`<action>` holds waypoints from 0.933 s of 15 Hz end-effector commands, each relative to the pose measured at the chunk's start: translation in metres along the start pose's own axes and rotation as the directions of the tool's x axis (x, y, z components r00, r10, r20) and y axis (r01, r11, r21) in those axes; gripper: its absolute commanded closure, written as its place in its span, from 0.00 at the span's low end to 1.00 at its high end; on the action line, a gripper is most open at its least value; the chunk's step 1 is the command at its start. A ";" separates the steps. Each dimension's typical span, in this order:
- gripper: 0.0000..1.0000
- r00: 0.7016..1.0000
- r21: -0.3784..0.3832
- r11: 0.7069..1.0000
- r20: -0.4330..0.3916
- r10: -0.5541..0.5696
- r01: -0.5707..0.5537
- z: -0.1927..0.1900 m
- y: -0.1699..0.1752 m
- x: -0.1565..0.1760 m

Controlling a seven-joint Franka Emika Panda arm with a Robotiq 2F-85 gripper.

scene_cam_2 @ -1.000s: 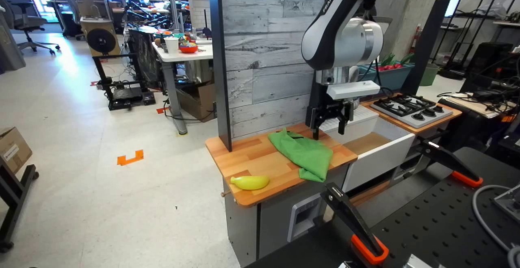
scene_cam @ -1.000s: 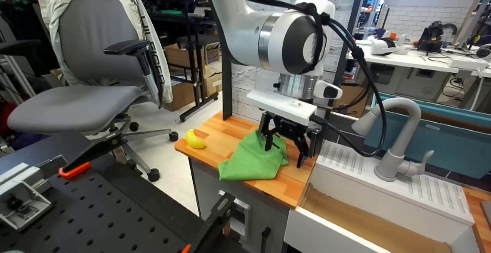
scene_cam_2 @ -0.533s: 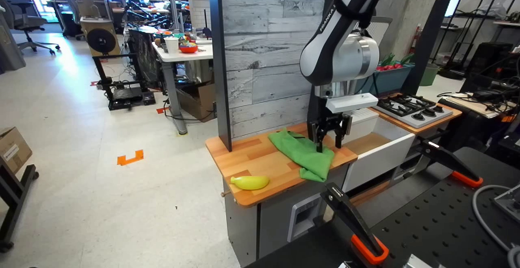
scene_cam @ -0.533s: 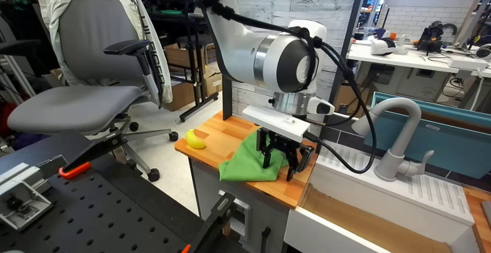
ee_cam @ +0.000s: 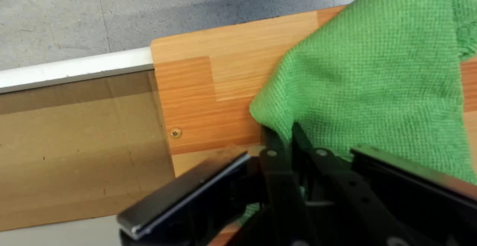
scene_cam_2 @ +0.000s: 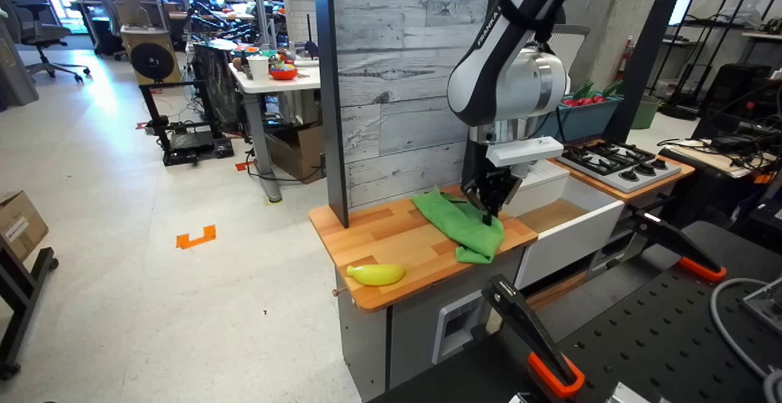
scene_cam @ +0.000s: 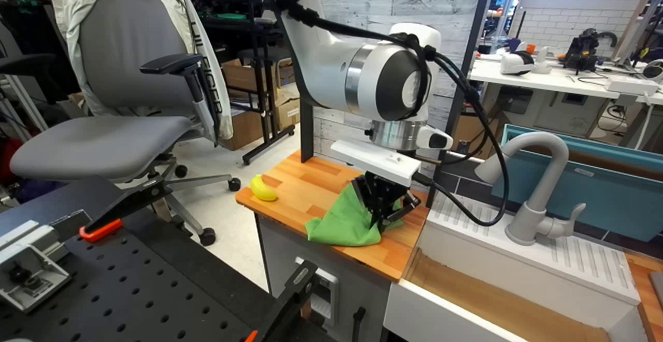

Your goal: Unfold the green towel, then move the towel to the left

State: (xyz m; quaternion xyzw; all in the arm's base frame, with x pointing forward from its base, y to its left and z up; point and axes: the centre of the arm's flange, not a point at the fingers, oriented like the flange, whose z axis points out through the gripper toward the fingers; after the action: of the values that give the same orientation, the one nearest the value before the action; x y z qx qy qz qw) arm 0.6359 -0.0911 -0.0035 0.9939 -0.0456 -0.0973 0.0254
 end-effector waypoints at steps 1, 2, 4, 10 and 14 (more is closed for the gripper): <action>1.00 1.000 0.006 1.000 -0.022 -0.003 0.004 -0.011 0.004 0.002; 1.00 1.000 0.009 1.000 -0.026 -0.001 0.001 -0.015 0.004 0.002; 0.99 0.999 0.020 1.000 -0.042 -0.001 0.002 -0.026 0.004 -0.002; 0.99 0.993 0.032 0.999 -0.114 -0.009 0.013 -0.078 -0.007 -0.014; 0.99 0.990 0.040 0.999 -0.135 -0.027 0.032 -0.112 -0.022 -0.024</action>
State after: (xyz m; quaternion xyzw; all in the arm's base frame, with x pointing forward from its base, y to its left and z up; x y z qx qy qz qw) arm 0.6539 -0.0755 0.0772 0.9982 -0.0406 -0.0414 0.0131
